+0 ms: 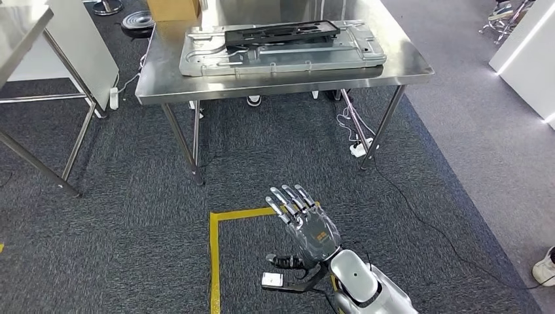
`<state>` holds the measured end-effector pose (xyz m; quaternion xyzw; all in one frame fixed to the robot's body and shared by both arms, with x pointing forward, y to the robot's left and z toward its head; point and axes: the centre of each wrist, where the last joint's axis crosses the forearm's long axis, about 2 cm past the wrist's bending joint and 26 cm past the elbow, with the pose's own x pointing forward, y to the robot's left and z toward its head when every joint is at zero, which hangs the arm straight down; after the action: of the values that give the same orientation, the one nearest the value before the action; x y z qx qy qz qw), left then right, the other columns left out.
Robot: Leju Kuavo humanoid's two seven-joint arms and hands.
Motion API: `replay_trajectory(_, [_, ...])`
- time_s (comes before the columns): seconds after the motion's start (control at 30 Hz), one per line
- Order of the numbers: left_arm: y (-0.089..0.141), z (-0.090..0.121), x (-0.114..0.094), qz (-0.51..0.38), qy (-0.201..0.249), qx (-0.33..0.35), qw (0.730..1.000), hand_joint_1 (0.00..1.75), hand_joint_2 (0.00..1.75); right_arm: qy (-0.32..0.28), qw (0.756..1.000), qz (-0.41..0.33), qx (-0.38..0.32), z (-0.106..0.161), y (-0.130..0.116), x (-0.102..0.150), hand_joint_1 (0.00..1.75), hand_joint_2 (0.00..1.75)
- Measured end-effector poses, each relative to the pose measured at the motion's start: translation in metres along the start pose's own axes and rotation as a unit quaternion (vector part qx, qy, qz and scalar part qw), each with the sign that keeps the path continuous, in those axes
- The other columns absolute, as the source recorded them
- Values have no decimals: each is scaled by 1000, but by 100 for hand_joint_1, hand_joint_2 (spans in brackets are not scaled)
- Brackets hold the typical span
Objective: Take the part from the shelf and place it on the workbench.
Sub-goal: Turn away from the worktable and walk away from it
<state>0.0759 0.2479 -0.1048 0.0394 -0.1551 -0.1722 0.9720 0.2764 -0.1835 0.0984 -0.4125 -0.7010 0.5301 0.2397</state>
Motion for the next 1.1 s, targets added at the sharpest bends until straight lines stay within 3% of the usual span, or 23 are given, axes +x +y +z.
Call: replay_trajectory(1.1, [-4, 1, 0, -4, 0, -10, 1000, 0, 0, 19, 999, -31, 12, 13, 4, 2, 0, 0])
